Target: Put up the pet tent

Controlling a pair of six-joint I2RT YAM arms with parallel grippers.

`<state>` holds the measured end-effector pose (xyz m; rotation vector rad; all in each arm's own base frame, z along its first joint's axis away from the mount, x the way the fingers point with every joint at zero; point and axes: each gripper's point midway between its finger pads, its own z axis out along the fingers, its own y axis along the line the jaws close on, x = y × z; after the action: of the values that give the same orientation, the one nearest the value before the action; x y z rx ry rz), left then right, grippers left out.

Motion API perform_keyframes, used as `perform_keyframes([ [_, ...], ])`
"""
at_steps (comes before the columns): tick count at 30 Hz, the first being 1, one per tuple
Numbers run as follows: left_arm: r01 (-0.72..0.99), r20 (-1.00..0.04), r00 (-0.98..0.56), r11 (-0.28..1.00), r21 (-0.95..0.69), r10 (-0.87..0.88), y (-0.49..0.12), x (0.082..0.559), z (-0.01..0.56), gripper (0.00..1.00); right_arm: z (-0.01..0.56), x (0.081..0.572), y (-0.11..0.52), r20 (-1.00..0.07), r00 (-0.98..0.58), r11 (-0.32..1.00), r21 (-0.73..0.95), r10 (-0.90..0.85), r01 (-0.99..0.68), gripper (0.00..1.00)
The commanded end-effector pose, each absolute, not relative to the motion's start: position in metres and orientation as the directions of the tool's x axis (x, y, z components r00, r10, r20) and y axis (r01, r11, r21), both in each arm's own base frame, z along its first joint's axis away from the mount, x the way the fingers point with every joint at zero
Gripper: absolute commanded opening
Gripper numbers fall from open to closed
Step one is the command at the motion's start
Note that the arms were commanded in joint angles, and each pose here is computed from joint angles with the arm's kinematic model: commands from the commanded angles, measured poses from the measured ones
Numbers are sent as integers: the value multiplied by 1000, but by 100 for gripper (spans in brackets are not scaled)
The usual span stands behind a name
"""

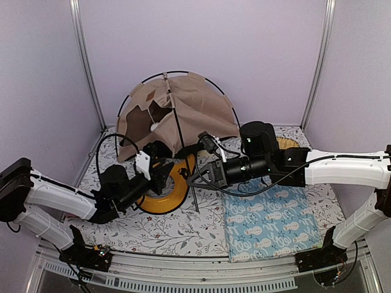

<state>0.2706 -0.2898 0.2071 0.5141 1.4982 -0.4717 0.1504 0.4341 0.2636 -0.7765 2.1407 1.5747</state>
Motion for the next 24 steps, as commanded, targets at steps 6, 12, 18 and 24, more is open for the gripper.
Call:
perform_keyframes([
  [6,558,-997,75,829,34,-9,-298,280,224,30,302,150,444,-669,-728,135,715,-151,-686,0],
  [12,551,-996,84,832,56,12,-303,285,223,29,303,150,446,-670,-727,131,716,-151,-686,0],
  [18,556,-997,78,829,57,16,-309,288,219,27,303,150,447,-669,-729,129,717,-149,-685,0],
  [24,532,-997,77,845,57,19,-307,292,218,25,302,150,448,-667,-730,130,719,-149,-683,0],
])
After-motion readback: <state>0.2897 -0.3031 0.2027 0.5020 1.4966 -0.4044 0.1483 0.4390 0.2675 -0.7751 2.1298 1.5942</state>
